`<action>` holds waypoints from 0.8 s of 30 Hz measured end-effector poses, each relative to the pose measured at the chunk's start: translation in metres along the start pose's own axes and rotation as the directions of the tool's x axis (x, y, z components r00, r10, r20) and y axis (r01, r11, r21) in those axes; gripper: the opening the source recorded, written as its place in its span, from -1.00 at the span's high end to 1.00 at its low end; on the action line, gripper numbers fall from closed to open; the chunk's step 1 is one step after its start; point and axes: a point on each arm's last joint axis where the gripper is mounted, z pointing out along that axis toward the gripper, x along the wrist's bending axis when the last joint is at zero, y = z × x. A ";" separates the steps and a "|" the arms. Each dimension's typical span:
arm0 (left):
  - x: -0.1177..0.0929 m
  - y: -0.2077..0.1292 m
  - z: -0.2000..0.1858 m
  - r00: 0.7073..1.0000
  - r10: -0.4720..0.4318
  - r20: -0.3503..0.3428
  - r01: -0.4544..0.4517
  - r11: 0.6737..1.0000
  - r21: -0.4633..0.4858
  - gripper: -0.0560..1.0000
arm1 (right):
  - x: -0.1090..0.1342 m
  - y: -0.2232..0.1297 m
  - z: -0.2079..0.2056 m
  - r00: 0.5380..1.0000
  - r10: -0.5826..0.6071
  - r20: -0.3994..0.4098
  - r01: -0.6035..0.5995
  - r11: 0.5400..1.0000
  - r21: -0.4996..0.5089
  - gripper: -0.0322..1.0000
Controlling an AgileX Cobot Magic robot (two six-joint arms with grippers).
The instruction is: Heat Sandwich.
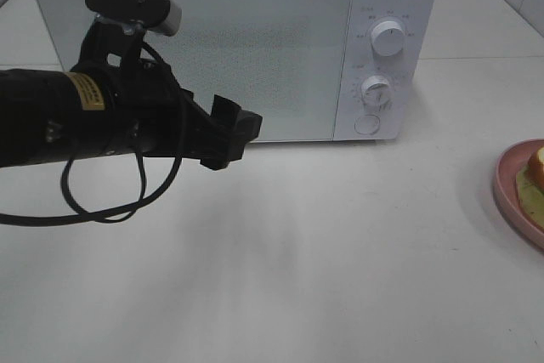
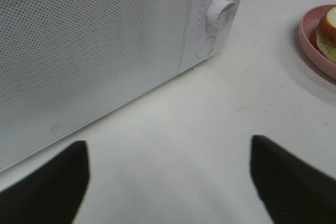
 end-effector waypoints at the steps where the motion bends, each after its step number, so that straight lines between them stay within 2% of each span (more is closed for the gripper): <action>1: -0.001 0.003 -0.008 1.000 -0.001 0.006 0.001 1.000 0.022 -0.81 | 0.000 0.000 0.000 1.000 0.000 0.000 0.000 1.000 0.000 -0.54; 5: -0.002 0.006 -0.021 1.000 0.013 0.017 -0.014 0.999 0.052 -0.96 | 0.000 0.000 0.000 1.000 0.000 0.000 0.000 1.000 0.000 -0.54; 7: -0.002 0.007 -0.024 1.000 0.023 0.021 -0.024 0.997 0.067 -0.97 | 0.000 0.000 0.000 1.000 0.000 0.000 0.000 1.000 0.000 -0.54; 11: -0.004 0.005 -0.041 0.999 0.038 0.038 -0.044 0.987 0.155 -0.98 | 0.000 0.000 0.000 1.000 0.000 0.000 0.000 1.000 0.000 -0.54; 17: -0.002 0.004 -0.052 0.998 0.043 0.039 -0.050 0.975 0.217 -0.98 | 0.000 0.000 0.000 1.000 0.000 0.000 0.000 1.000 0.000 -0.54; 19: 0.004 0.001 -0.054 1.000 0.016 0.017 -0.020 0.965 0.261 -0.98 | 0.000 0.000 0.000 1.000 0.000 0.000 0.000 1.000 0.000 -0.54; 21: 0.023 0.001 -0.058 0.998 -0.045 -0.050 0.059 0.943 0.326 -0.98 | 0.000 0.000 0.000 1.000 0.000 0.000 0.000 1.000 0.000 -0.54; 22: 0.023 0.001 -0.058 0.998 -0.045 -0.050 0.059 0.943 0.326 -0.98 | 0.000 0.000 0.000 1.000 0.000 0.000 0.000 1.000 0.000 -0.54; 24: 0.047 0.004 -0.064 0.986 -0.102 -0.133 0.145 0.914 0.379 -0.98 | 0.000 0.000 0.000 1.000 0.000 0.000 0.000 1.000 0.000 -0.54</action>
